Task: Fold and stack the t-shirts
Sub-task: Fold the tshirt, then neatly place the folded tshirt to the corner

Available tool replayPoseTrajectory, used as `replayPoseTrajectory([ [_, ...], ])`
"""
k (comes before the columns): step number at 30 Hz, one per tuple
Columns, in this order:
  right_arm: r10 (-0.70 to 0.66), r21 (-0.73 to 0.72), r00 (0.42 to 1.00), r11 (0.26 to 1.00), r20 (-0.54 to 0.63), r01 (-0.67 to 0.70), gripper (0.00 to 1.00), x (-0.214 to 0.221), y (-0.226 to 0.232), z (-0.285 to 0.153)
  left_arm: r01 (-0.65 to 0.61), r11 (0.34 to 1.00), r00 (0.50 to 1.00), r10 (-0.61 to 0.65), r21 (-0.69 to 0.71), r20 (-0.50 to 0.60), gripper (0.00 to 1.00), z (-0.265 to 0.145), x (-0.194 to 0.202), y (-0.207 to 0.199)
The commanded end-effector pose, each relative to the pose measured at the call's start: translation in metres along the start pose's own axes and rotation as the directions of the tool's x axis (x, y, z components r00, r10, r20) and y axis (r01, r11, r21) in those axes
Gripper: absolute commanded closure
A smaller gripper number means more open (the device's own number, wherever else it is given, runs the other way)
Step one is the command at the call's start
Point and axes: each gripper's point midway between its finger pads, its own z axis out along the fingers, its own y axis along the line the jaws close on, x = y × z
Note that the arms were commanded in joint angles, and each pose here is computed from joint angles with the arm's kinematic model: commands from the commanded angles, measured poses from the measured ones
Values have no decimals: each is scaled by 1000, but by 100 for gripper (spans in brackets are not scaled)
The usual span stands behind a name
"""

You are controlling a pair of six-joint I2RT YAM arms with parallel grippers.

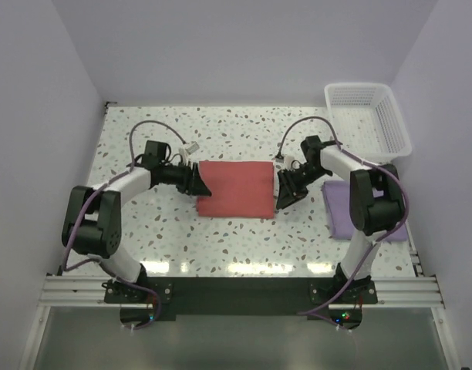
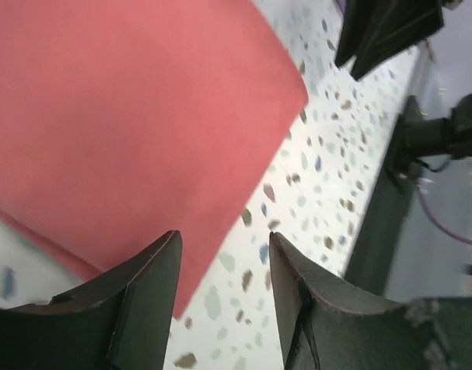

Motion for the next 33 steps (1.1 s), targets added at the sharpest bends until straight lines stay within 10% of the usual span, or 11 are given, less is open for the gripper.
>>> replayPoseTrajectory([
  [1,-88,89,995,993,50,84,65,0,8,-34,-404,896,907,418,-184,45,45,0,-61,-23],
  [9,11,202,913,974,408,-102,45,-57,0,-61,-931,265,304,943,-251,-133,39,85,-45,-77],
  [15,140,198,838,939,527,-281,38,-73,-16,-62,-980,21,52,987,-196,-152,38,134,-15,-91],
  [26,282,133,792,901,541,-412,27,-62,-28,-43,-992,-61,-44,987,-110,-157,45,192,22,-84],
  [33,322,116,796,893,512,-436,23,-59,-34,-31,-990,32,52,989,-141,-138,89,196,15,-79],
])
